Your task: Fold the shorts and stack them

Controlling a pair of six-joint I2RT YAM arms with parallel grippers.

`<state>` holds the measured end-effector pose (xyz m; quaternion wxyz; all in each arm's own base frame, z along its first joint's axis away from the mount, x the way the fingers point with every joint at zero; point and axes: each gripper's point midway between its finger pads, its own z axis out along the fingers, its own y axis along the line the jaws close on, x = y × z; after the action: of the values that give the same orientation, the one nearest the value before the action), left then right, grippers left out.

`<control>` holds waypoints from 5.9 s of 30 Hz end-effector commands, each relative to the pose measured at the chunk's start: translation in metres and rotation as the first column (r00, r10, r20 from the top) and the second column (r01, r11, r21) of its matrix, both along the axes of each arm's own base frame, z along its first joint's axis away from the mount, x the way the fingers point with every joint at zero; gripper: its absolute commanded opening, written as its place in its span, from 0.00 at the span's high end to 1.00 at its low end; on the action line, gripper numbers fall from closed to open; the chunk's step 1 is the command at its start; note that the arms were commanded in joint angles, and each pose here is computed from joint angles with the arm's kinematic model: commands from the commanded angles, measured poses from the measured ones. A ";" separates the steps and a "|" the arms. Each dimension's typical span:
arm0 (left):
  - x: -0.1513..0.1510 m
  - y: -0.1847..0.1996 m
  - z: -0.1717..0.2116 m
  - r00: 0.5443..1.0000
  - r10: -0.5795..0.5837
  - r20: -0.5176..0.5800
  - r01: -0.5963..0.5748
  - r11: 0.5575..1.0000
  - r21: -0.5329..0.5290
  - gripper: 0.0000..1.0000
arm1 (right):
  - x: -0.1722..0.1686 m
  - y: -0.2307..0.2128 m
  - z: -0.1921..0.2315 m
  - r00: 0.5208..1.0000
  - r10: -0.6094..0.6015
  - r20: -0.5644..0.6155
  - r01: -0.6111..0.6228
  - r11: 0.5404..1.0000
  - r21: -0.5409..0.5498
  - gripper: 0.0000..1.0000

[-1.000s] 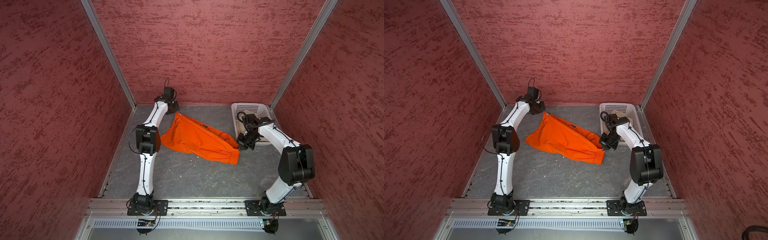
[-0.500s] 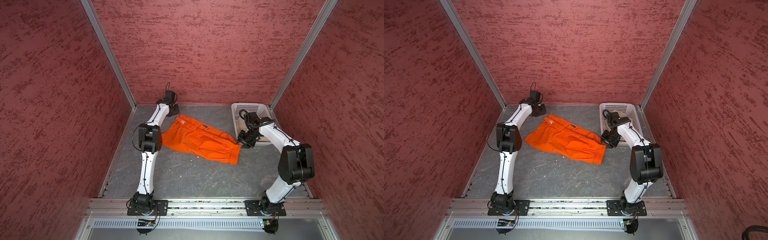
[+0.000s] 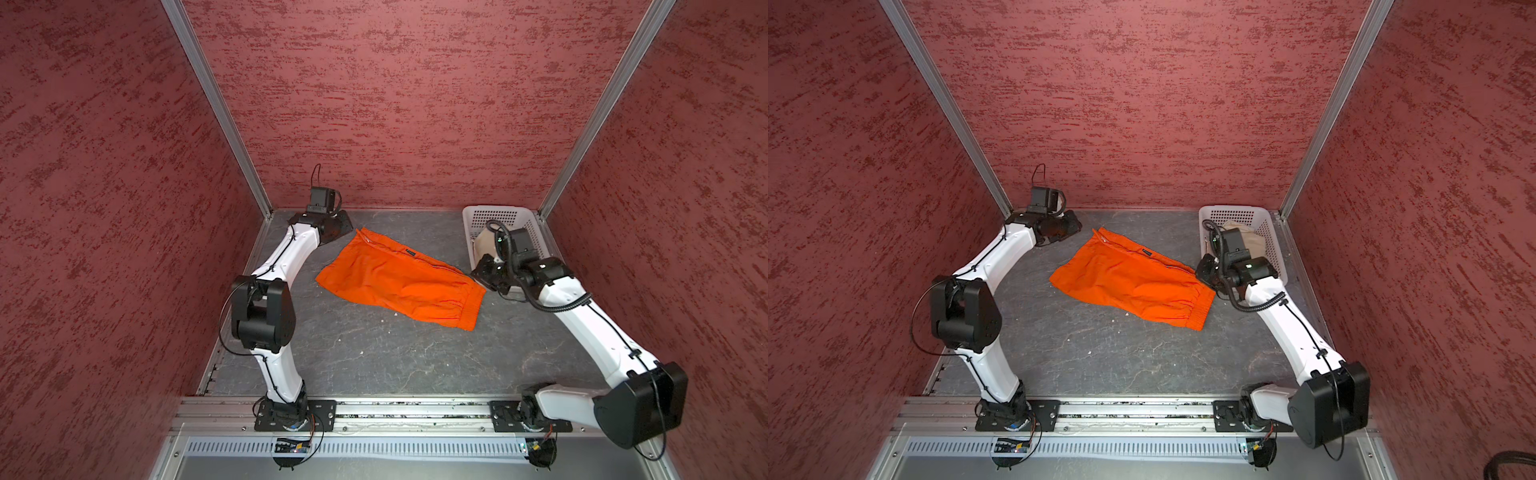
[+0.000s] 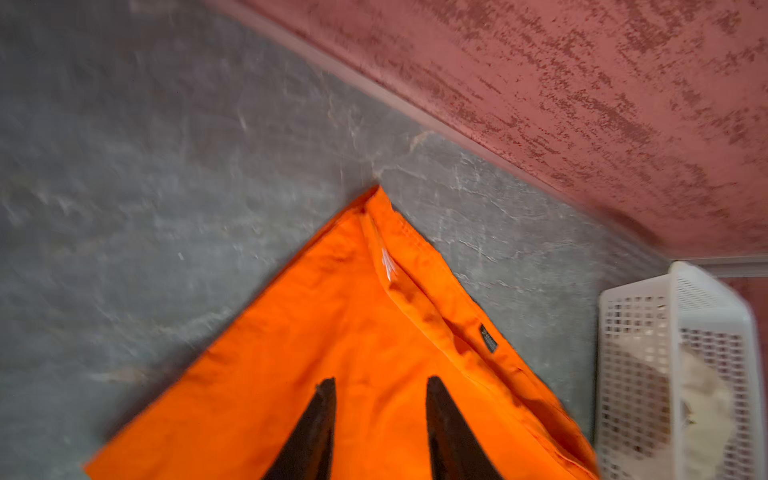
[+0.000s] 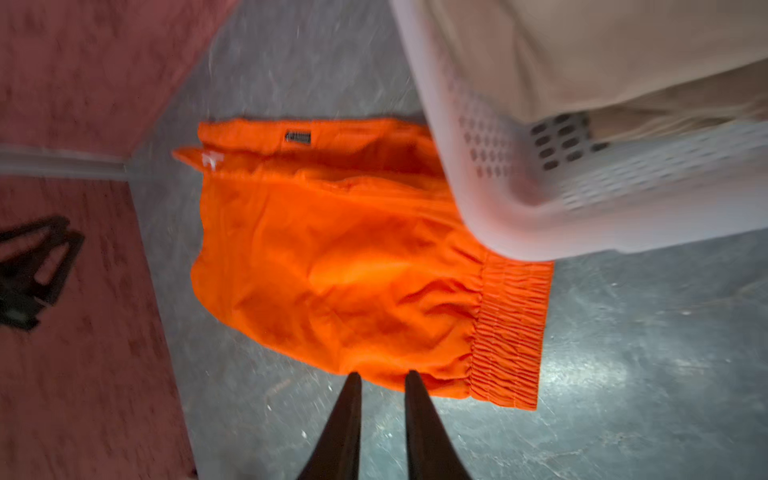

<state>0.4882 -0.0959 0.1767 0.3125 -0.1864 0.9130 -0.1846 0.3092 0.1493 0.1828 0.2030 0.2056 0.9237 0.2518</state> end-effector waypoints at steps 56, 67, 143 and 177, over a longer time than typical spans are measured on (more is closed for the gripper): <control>-0.199 -0.043 -0.137 0.893 0.114 -0.435 -0.206 0.964 -0.170 1.00 | -0.065 0.232 -0.110 0.887 0.463 -0.009 -0.436 0.842 0.318 1.00; -0.228 -0.005 -0.192 0.810 0.203 -0.551 -0.294 0.953 -0.080 1.00 | -0.097 0.144 -0.192 0.926 0.263 -0.272 -0.215 0.958 0.192 1.00; -0.249 0.134 -0.114 0.734 0.555 -0.391 -0.672 0.679 -0.296 1.00 | -0.033 0.090 -0.121 0.965 0.252 -0.078 -0.246 0.966 0.078 0.98; -0.173 -0.024 0.022 0.954 -0.196 0.228 0.206 0.978 -0.022 0.56 | 0.027 0.157 -0.043 0.943 0.260 0.207 -0.303 0.928 0.216 0.76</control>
<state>0.3046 -0.1049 0.1805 0.3368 -0.1636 0.8837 -0.2808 0.3270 0.3420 0.1136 0.1744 0.0475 0.8925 0.4132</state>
